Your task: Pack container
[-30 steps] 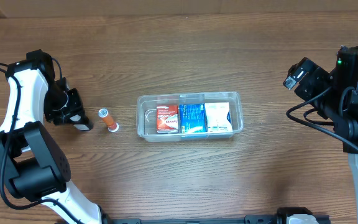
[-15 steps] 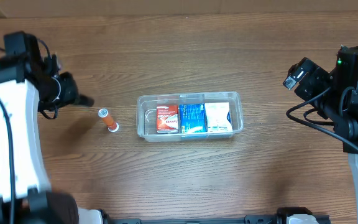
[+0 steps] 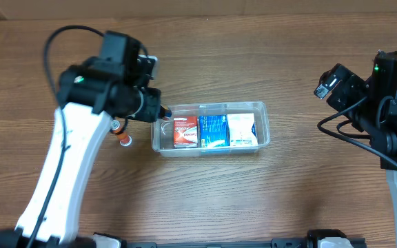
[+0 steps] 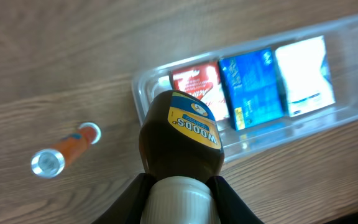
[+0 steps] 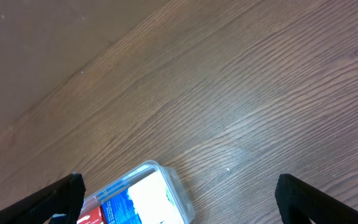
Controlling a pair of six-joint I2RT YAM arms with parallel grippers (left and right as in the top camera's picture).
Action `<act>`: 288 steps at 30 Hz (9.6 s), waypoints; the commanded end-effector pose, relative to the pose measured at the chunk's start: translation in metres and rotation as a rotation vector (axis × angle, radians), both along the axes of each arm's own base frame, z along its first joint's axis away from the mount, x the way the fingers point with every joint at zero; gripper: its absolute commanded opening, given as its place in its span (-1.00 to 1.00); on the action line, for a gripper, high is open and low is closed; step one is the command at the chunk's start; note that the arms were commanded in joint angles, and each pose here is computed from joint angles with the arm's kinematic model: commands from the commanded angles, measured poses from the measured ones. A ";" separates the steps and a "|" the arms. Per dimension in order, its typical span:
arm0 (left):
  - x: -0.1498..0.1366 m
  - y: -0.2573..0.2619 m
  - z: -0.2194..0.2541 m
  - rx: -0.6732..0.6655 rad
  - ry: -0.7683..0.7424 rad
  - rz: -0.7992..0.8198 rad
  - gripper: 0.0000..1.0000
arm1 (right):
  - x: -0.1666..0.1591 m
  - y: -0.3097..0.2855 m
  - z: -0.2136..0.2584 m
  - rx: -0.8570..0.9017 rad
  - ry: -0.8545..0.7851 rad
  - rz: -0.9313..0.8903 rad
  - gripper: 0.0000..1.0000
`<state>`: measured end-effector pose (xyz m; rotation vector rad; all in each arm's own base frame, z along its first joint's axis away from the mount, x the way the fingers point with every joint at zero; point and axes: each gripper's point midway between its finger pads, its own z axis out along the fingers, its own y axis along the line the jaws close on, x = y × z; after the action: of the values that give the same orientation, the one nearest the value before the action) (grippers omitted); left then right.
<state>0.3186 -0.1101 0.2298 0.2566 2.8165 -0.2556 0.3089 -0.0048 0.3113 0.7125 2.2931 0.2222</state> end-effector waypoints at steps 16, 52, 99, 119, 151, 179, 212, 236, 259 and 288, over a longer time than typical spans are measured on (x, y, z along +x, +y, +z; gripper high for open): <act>0.041 0.002 -0.117 0.206 0.211 0.179 -0.48 | 0.001 0.000 0.007 -0.001 -0.022 0.002 1.00; 0.050 0.001 -0.054 0.055 0.055 0.065 0.20 | 0.001 0.000 0.007 -0.001 -0.022 0.002 1.00; 0.004 0.106 -0.139 0.169 0.461 0.292 -0.21 | 0.001 0.000 0.007 -0.001 -0.022 0.002 1.00; 0.005 0.065 0.054 0.006 -0.004 0.210 -0.69 | 0.001 0.000 0.007 -0.001 -0.022 0.002 1.00; -0.028 -0.008 -0.076 0.196 0.113 -0.073 -0.60 | 0.001 0.000 0.007 -0.001 -0.022 0.002 1.00; -0.020 -0.015 -0.109 0.203 0.206 -0.059 0.04 | 0.001 0.000 0.007 0.000 -0.022 0.001 1.00; -0.059 0.132 0.099 0.085 -0.261 0.568 1.00 | 0.001 0.000 0.007 -0.001 -0.021 0.001 1.00; -0.046 0.132 0.084 0.103 -0.199 0.564 1.00 | -0.111 0.010 -0.140 -0.222 -0.446 0.237 1.00; -0.046 0.132 0.084 0.103 -0.199 0.564 1.00 | -0.108 0.009 -0.220 -0.208 -0.292 0.247 1.00; -0.137 0.080 0.007 -0.075 -0.827 0.129 1.00 | -0.108 0.009 -0.220 -0.208 -0.292 0.247 1.00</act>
<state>0.1815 -0.0191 0.2599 0.0518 2.0340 -0.1216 0.2007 0.0048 0.0945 0.2703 2.0813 0.1894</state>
